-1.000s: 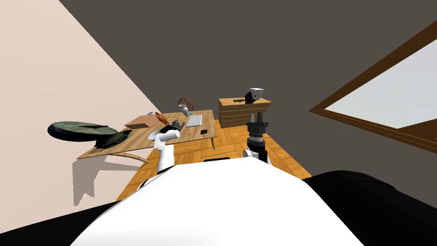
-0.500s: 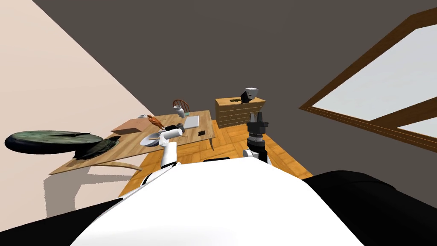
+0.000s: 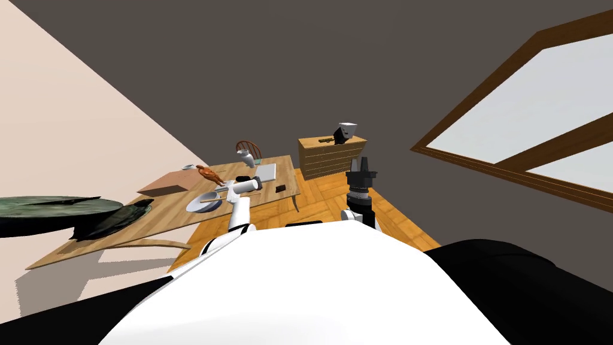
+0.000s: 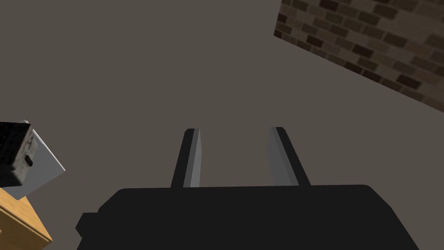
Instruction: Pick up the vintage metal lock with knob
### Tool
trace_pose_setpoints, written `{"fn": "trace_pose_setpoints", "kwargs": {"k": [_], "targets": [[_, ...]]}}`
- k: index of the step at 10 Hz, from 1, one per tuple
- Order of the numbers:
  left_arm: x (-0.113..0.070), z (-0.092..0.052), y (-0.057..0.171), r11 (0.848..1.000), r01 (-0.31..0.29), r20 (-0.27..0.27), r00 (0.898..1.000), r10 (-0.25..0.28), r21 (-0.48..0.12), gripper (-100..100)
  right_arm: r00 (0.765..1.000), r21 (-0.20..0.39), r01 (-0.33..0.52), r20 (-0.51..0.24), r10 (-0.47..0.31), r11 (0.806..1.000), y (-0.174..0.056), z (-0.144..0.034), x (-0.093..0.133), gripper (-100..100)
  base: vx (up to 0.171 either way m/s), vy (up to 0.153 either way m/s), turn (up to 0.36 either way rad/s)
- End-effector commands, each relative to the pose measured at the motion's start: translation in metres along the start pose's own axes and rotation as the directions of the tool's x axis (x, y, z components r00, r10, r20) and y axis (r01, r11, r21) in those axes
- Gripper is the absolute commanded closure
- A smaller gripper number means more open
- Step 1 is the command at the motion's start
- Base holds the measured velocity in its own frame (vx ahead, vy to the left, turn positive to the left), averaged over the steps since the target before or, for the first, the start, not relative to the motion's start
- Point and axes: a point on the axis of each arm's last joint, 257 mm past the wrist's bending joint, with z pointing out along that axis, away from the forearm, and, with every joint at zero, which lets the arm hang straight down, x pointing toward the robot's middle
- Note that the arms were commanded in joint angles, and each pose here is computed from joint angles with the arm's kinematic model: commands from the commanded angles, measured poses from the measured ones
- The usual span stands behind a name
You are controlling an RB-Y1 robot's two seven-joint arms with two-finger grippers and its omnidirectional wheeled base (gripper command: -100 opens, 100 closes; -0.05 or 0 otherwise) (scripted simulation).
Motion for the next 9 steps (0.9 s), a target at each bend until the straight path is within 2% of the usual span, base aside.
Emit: {"fn": "trace_pose_setpoints", "kwargs": {"k": [1,2,3,4,6,7,8,9], "targets": [[0.005,0.003,0.013,0.999,-0.004,-0.005,1.0,0.003,-0.046,-100,1.0,0.0,0.0,0.0,0.0,1.0,0.0,0.0,0.0,0,0.028,0.021,-0.116],[0.012,0.008,0.028,0.994,-0.012,-0.015,1.0,0.01,-0.106,-100,1.0,0.0,0.0,0.0,0.0,1.0,0.0,0.0,0.0,0,0.041,0.026,-0.143],[0.012,0.008,0.032,0.993,-0.012,-0.014,1.0,0.01,-0.121,-100,1.0,0.0,0.0,0.0,0.0,1.0,0.0,0.0,0.0,0,0.032,0.024,-0.092],[0.019,0.012,0.049,0.983,-0.022,-0.025,1.0,0.018,-0.185,-100,1.0,0.0,0.0,0.0,0.0,1.0,0.0,0.0,0.0,0,0.04,0.026,-0.187],[0.019,0.011,0.051,0.981,-0.023,-0.024,1.0,0.018,-0.193,-100,1.0,0.0,0.0,0.0,0.0,1.0,0.0,0.0,0.0,0,0.018,0.018,-0.034],[0.026,0.013,0.067,0.966,-0.035,-0.035,0.999,0.027,-0.255,-100,1.0,0.0,0.0,0.0,0.0,1.0,0.0,0.0,0.0,0,0.023,0.009,-0.135],[0.026,0.013,0.07,0.965,-0.035,-0.034,0.999,0.027,-0.261,-100,1.0,0.0,0.0,0.0,0.0,1.0,0.0,0.0,0.0,0,0.026,0.021,-0.118],[0.032,0.013,0.084,0.947,-0.047,-0.044,0.998,0.035,-0.318,-100,1.0,0.0,0.0,0.0,0.0,1.0,0.0,0.0,0.0,0,0.042,0.033,-0.142]]}}
